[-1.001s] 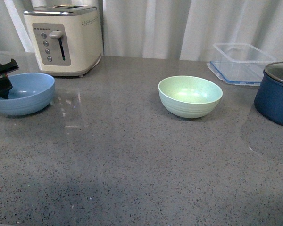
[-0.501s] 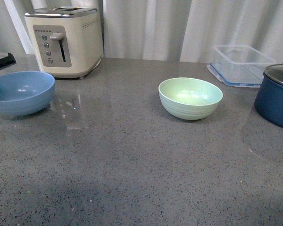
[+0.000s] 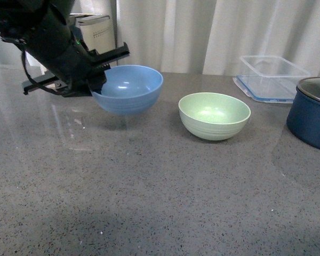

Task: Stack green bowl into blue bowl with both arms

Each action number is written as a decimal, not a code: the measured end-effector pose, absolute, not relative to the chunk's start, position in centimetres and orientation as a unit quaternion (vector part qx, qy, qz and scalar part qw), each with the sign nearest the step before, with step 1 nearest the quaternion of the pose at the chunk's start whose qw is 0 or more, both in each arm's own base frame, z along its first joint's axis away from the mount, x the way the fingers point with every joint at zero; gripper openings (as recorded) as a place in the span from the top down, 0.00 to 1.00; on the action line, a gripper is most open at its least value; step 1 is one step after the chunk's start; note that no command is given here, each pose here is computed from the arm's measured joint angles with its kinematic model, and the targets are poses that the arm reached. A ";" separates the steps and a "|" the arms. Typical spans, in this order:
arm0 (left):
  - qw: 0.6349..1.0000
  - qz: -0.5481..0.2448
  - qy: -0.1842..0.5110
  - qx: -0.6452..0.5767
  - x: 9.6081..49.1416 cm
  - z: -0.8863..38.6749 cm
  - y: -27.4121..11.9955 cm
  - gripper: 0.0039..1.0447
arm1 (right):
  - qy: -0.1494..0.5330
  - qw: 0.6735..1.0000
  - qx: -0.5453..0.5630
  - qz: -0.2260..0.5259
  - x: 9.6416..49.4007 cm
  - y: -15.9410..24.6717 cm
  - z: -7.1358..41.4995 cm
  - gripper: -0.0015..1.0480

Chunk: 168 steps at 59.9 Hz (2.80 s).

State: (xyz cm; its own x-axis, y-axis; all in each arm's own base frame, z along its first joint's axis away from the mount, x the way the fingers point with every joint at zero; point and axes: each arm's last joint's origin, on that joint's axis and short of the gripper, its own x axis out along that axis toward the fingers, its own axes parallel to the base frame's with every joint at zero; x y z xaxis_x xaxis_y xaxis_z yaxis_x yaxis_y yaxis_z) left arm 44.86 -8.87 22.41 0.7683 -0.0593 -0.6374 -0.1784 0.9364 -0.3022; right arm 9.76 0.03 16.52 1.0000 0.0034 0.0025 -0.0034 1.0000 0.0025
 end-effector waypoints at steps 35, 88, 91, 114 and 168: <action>0.913 0.030 0.377 -0.152 45.9 19.4 -12.2 0.96 | -0.001 1.000 0.001 0.002 9.8 0.0 16.5 0.10; 1.000 -0.001 0.009 -0.007 25.8 25.5 -4.4 0.60 | -0.001 1.000 0.001 0.002 9.8 0.0 16.5 0.10; 1.000 0.000 0.014 -0.005 24.8 24.4 -3.9 0.68 | -0.001 1.000 0.001 0.002 9.8 0.0 16.5 0.10; 1.000 -0.001 0.008 -0.003 19.1 20.5 -1.6 0.97 | -0.001 1.000 0.001 0.002 9.8 0.0 16.5 0.10; 1.000 0.000 -0.008 -0.003 13.0 17.2 0.0 0.97 | -0.001 1.000 0.001 0.002 9.8 0.0 16.5 0.10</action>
